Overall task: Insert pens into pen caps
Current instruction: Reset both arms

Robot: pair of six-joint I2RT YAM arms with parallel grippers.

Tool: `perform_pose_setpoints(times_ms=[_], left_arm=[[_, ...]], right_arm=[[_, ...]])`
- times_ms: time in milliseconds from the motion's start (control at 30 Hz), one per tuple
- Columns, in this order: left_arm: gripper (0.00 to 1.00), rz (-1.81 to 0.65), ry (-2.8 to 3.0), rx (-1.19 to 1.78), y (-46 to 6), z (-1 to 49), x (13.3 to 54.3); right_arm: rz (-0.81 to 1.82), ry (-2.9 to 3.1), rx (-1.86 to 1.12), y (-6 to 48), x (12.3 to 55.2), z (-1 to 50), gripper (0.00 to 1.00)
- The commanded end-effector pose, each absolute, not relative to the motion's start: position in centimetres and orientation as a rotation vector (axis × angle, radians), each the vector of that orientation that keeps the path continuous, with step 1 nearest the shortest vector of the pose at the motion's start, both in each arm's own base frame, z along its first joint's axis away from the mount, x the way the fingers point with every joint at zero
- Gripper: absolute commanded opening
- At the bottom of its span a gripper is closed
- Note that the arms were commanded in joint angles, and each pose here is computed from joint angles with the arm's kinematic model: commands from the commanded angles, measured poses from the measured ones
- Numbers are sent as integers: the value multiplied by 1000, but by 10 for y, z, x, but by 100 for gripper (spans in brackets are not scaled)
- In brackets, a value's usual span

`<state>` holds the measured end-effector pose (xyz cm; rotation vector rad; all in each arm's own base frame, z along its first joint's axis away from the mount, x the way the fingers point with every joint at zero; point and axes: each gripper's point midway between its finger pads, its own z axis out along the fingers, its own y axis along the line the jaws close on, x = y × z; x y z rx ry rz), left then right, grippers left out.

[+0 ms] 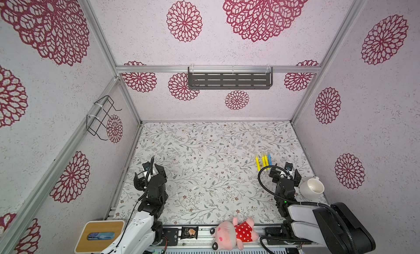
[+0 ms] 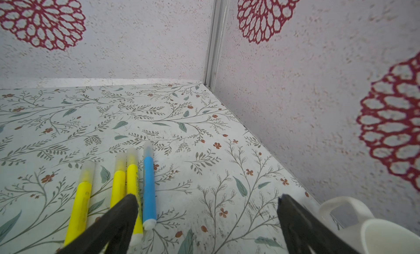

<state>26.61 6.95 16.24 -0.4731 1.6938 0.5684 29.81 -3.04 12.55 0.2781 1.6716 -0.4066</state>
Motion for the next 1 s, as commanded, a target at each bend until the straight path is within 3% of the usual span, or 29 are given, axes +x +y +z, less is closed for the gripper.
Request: perform_pose_setpoints(times_ms=[0, 967], left_arm=[[99, 554, 1657, -485, 72, 167, 266], [99, 533, 1559, -522, 84, 170, 286]], right_arm=[[-401, 1543, 339, -35, 305, 157, 99], [-428, 1473, 382, -45, 307, 156, 99]])
